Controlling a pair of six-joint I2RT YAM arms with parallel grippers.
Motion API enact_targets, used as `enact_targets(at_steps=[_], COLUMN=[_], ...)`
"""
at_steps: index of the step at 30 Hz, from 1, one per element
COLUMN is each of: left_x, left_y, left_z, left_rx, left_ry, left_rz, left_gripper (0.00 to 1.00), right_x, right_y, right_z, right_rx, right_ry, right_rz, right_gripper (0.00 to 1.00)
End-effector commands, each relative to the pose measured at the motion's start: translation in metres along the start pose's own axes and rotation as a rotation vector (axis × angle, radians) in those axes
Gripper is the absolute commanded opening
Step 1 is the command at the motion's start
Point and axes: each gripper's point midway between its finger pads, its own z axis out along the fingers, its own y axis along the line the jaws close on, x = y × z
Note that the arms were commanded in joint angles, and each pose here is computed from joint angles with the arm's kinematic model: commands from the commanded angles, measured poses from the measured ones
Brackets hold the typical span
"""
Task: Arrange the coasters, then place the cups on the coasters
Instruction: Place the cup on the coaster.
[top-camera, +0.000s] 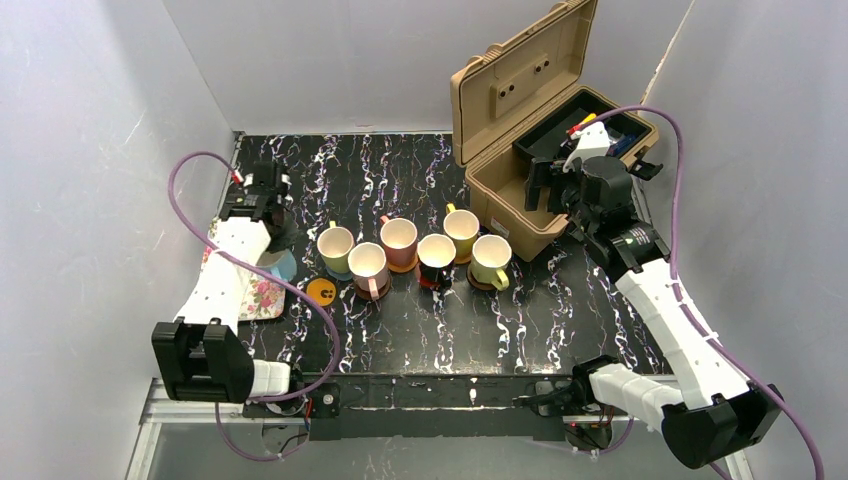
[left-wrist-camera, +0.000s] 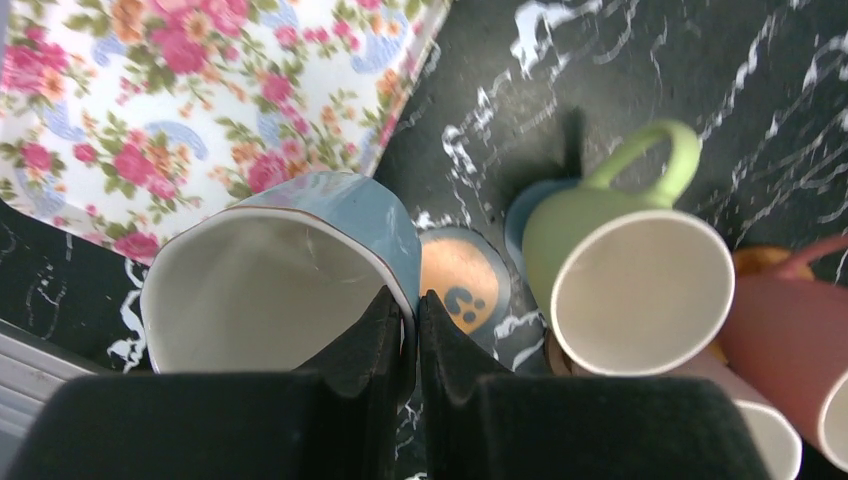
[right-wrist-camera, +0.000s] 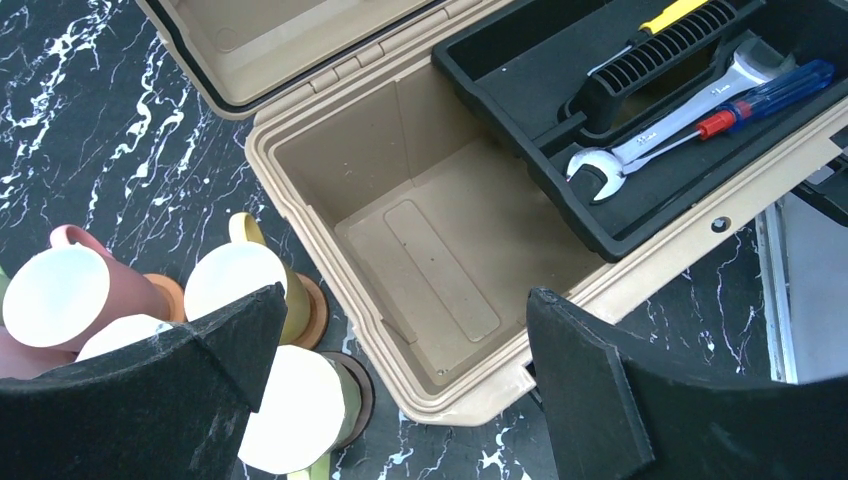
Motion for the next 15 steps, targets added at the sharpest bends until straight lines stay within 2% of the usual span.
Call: enact_targets(at_steps=[1,7,15], left_x=[0.022,0.045,0.054], left_y=[-0.003,-0.011,-0.021], left_z=[-0.018,-0.023,-0.021], left_rx=[-0.020,-0.024,0.013], left_ry=[-0.010,0.000,-0.004], left_rz=[0.016,0.017,-0.048], left_gripper=[0.00,0.00,0.00], right_x=[-0.029,-0.028,-0.027], right_y=[-0.005,-0.005,-0.004], right_z=[-0.013,-0.013,-0.010], right_rx=[0.014,0.015,0.013], right_ry=[-0.090,-0.091,-0.088], right_rz=[0.000,0.000,0.002], right_gripper=[0.99,0.99,0.99])
